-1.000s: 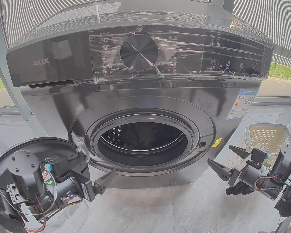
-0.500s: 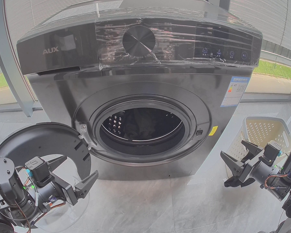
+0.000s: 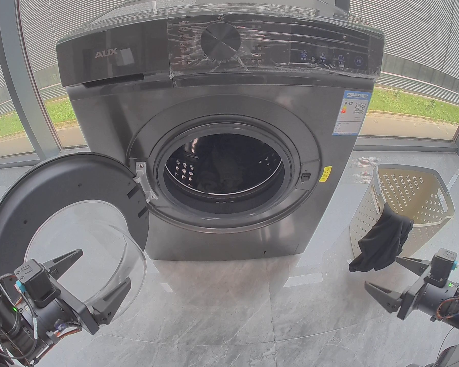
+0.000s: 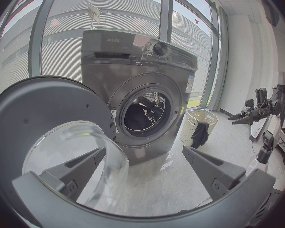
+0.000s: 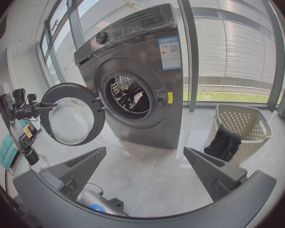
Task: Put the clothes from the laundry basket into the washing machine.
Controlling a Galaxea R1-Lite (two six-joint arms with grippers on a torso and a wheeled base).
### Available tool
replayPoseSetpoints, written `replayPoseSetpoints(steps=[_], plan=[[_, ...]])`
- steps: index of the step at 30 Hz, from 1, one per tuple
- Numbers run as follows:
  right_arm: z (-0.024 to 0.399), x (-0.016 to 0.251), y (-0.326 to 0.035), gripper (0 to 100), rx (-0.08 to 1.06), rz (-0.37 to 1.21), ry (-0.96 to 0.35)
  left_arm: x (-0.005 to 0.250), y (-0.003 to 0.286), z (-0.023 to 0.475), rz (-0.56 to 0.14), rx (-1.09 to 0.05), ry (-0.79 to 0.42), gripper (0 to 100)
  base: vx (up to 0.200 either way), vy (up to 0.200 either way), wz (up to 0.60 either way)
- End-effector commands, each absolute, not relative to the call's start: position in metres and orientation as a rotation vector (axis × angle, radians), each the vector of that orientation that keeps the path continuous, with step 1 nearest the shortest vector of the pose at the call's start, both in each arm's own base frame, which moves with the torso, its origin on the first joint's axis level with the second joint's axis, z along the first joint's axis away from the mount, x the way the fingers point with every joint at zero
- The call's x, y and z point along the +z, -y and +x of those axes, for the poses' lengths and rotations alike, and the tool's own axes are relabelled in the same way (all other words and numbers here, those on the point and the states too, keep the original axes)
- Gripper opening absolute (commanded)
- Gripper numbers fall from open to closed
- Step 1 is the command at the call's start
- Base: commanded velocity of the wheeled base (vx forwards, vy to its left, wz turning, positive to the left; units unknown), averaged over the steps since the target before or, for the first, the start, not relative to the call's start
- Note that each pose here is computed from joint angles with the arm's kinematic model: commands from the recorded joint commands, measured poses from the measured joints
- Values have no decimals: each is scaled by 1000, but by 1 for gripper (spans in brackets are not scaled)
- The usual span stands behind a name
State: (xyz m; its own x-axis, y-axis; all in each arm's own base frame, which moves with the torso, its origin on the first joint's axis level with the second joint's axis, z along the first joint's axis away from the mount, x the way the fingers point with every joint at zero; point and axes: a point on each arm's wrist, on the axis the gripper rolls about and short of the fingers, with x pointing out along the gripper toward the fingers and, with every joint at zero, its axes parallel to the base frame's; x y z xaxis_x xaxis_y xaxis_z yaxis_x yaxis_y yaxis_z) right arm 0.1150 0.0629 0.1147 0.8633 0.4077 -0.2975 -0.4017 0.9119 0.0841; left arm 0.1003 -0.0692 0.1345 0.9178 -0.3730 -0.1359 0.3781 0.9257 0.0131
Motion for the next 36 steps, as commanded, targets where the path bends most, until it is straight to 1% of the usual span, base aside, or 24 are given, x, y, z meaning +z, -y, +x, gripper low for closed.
replayPoseSetpoints(steps=[1, 4, 5, 6, 9, 11, 12, 16, 20, 26, 28, 29, 32, 34, 36], plan=[[63, 124, -30, 100, 384, 56, -204, 139, 48, 73, 10, -360, -63, 100, -200, 0, 0], [47, 122, -17, 100, 311, 70, -161, 135, 37, 63, 17, -333, -84, 100, -200, 0, 0], [47, 122, -17, 100, 311, 70, -161, 135, 37, 63, 17, -333, -84, 100, -200, 0, 0], [36, 122, -11, 100, 266, 78, -108, 131, 30, 57, 20, -284, -101, 100, 0, 0, 0], [25, 121, -5, 100, 204, 81, -38, 128, 19, 44, 7, -247, -73, 100, 0, 0, 0], [22, 121, -4, 100, 183, 80, -23, 127, 17, 41, 4, -235, -68, 100, 0, 0, 0], [15, 119, -1, 100, 126, 80, 13, 124, 10, 33, -4, -182, -58, 100, 0, 0, 0], [5, 115, 0, 100, 84, 63, 56, 116, 2, 19, -21, -134, -47, 100, 0, 0, 0], [-3, 108, 1, 100, 68, 58, 61, 107, -1, 13, -9, -115, -77, 100, 0, 0, 0], [-22, 82, 1, 100, -11, 47, 49, 100, -5, -3, -11, -14, -8, 100, 0, 0, 0], [-23, 81, 0, 100, -8, 46, 54, 97, -5, -6, -9, -9, -3, 100, 0, 0, 0], [-23, 81, 0, 100, 3, 46, 54, 90, -4, -11, -3, -11, -11, 100, 0, 0, 0], [-23, 79, 0, 100, -10, 37, 35, 81, -3, -16, 13, -6, -46, 100, 0, 0, 0], [-23, 75, 0, 100, -25, 17, -4, 81, -4, -16, 14, 20, -47, 100, 0, 0, 0], [-23, 75, 0, 100, -29, 18, 0, 81, -4, -16, 32, 68, -54, 100, 0, 0, 0]])
